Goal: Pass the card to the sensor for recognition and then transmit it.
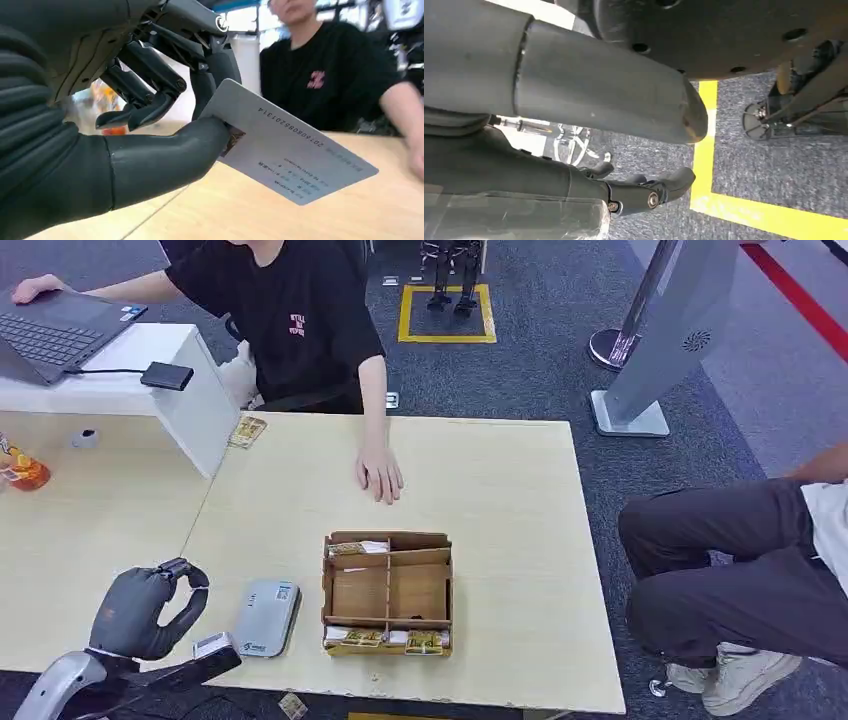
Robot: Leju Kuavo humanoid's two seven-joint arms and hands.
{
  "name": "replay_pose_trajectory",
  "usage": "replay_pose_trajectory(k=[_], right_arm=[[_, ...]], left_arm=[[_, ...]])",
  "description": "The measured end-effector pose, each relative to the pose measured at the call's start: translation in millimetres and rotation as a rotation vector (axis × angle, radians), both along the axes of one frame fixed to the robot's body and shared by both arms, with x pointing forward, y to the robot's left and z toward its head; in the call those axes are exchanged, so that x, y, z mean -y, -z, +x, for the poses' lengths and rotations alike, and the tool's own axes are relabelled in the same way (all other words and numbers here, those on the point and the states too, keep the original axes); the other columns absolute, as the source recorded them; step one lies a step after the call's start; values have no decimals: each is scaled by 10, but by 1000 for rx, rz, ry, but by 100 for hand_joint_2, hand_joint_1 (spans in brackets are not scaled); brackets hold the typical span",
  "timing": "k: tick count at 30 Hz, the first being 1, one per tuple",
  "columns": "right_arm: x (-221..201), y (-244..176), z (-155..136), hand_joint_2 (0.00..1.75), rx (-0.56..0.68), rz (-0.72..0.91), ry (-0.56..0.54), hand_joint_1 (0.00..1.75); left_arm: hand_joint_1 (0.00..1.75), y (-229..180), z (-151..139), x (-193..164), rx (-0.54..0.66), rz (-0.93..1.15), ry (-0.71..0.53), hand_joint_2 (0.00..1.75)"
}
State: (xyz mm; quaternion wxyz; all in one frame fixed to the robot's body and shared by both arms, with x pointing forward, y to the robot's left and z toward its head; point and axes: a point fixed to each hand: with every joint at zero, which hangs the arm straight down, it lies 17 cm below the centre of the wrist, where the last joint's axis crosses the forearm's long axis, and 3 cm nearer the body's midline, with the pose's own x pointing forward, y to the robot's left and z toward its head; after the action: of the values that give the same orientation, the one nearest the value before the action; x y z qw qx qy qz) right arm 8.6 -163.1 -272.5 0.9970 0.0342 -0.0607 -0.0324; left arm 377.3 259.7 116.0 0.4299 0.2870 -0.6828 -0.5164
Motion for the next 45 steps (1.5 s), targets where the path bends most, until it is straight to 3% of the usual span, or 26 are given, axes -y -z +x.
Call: replay_pose_trajectory(k=[8,15,18,29,36,39,45], right_arm=[[52,15,35,0,-23,0,15,0],[115,33,91,0,-27,17,4,0],[132,33,122,0,-22,13,0,0],[137,34,123,0,-22,12,-1,0],[200,27,215,0,-5,-14,-9,0],[215,30,228,0,-3,-28,-18,0],[239,36,222,0,-5,-44,-28,0]], left_arm=[[175,-238,-266,534,115,7,166,175],[175,-273,-377,665,171,108,253,175],[175,-259,-349,640,211,192,246,175],[175,-260,-347,639,214,196,245,175],[175,-391,-267,689,369,321,212,175],[175,-441,-328,804,440,282,208,175],[175,-222,-549,967,445,210,196,175]])
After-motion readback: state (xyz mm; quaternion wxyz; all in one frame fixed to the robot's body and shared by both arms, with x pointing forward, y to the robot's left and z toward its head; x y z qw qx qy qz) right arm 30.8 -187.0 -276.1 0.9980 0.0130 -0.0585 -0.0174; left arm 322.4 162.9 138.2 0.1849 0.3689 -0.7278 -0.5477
